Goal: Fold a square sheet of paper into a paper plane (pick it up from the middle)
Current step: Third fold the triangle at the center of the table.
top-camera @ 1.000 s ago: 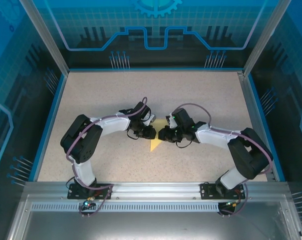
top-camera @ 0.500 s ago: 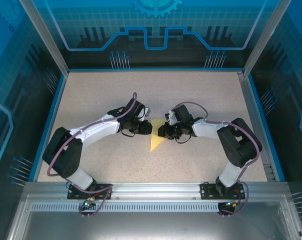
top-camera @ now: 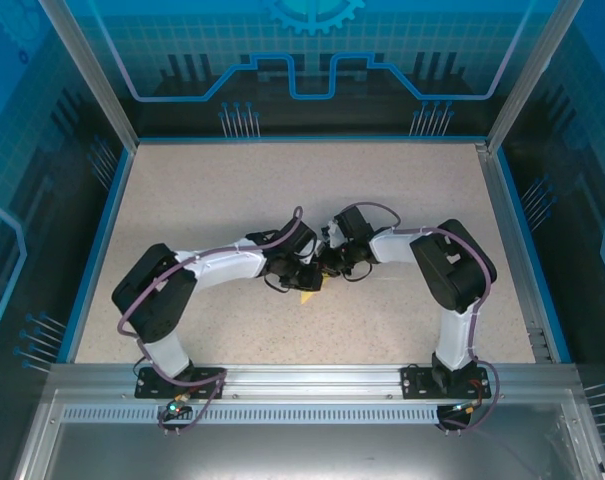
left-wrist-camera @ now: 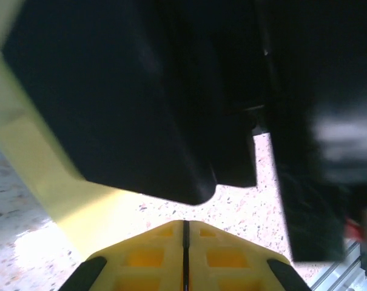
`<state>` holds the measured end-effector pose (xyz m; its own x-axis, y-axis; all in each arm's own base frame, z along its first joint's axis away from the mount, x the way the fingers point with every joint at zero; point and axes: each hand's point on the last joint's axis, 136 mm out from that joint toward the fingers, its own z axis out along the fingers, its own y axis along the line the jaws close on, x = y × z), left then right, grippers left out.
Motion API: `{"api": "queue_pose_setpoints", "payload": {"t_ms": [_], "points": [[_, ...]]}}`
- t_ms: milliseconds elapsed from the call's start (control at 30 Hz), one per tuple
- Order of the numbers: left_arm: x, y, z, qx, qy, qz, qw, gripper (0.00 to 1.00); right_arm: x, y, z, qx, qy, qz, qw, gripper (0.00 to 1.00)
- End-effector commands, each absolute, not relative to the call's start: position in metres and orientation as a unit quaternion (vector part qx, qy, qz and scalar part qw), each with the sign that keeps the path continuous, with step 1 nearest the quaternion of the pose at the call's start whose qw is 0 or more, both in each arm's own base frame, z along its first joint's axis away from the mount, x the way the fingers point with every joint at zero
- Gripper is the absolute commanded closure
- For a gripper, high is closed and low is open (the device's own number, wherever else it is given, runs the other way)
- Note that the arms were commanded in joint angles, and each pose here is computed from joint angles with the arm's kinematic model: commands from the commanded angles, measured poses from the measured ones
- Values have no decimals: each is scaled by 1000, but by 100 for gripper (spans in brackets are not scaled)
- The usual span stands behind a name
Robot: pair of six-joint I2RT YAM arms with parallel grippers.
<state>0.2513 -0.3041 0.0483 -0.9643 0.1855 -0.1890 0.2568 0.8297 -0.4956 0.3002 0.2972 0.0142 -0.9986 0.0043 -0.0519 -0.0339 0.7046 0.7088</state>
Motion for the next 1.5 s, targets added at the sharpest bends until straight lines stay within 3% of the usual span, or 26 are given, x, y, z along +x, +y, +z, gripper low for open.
{"api": "queue_pose_setpoints", "payload": {"t_ms": [0, 400, 867, 1067, 1467], "points": [[245, -307, 32, 103, 956, -271, 44, 92, 291, 294, -4, -13, 932, 363, 4, 85], [228, -289, 1, 85, 966, -245, 22, 100, 290, 295, -3, -19, 931, 364, 4, 84], [242, -284, 50, 48, 935, -331, 121, 96, 293, 289, -4, -11, 932, 362, 8, 84], [246, -302, 53, 9, 916, -389, 98, 97, 294, 288, -3, -9, 932, 362, 10, 84], [253, -284, 13, -65, 934, -341, 84, 99, 292, 288, -5, -8, 932, 363, 8, 84]]}}
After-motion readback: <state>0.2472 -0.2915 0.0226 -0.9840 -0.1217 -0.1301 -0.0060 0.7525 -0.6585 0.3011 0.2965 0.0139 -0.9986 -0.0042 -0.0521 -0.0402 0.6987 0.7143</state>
